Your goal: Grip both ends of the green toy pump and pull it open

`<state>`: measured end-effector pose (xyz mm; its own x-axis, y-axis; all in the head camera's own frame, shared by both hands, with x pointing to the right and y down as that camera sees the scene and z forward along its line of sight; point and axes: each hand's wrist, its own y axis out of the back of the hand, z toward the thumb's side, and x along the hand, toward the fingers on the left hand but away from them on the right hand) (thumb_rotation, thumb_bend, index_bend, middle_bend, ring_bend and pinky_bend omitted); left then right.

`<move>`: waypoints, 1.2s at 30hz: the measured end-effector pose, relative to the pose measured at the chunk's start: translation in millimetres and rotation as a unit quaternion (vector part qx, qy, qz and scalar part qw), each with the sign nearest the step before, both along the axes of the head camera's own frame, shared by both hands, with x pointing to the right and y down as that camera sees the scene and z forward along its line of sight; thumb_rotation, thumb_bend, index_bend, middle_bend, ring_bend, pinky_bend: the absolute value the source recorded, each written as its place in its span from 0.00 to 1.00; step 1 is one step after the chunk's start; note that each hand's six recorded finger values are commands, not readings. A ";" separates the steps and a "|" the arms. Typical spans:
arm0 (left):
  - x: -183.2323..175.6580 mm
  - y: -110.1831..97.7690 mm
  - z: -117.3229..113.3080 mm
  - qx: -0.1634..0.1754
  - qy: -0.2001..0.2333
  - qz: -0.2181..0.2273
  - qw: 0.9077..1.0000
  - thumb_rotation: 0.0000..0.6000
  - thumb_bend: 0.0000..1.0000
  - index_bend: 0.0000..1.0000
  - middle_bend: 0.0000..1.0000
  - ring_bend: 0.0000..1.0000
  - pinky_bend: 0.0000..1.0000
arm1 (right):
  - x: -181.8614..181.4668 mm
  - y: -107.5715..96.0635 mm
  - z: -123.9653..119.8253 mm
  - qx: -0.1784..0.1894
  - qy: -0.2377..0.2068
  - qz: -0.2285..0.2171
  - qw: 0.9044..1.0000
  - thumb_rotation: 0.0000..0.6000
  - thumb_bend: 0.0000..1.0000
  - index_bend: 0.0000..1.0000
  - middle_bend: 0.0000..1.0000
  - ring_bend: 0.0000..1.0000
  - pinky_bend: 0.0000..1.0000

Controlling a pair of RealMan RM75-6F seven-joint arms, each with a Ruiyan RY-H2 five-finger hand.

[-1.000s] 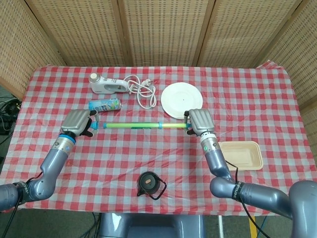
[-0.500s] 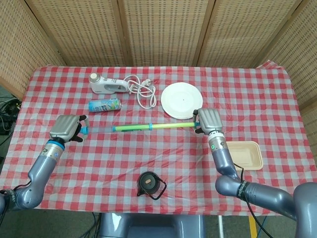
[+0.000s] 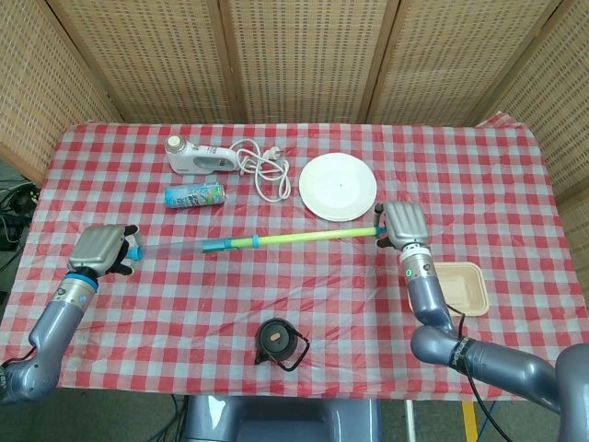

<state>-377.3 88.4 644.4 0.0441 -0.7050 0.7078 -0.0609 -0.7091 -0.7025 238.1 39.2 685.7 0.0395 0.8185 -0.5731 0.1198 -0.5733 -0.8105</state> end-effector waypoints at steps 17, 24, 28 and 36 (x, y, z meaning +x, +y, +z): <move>-14.6 -0.3 0.0 0.000 -0.010 -0.006 1.000 1.00 0.33 0.64 0.82 0.72 0.59 | 21.6 3.6 -1.7 -0.004 0.019 0.017 1.000 1.00 0.51 0.81 1.00 1.00 0.66; -16.7 -0.6 1.0 0.001 -0.016 -0.006 1.000 1.00 0.34 0.63 0.82 0.72 0.59 | 27.3 4.7 0.7 -0.007 0.021 0.019 1.000 1.00 0.51 0.81 1.00 1.00 0.66; -16.6 -0.6 2.4 -0.001 -0.016 -0.006 1.000 1.00 0.34 0.62 0.81 0.72 0.58 | 29.8 5.9 2.6 -0.009 0.023 0.019 1.000 1.00 0.51 0.82 1.00 1.00 0.66; -15.9 0.2 4.6 -0.004 -0.019 -0.001 1.000 1.00 0.33 0.49 0.58 0.56 0.43 | 30.7 8.4 4.9 -0.011 0.028 0.013 0.999 1.00 0.44 0.75 0.97 0.96 0.58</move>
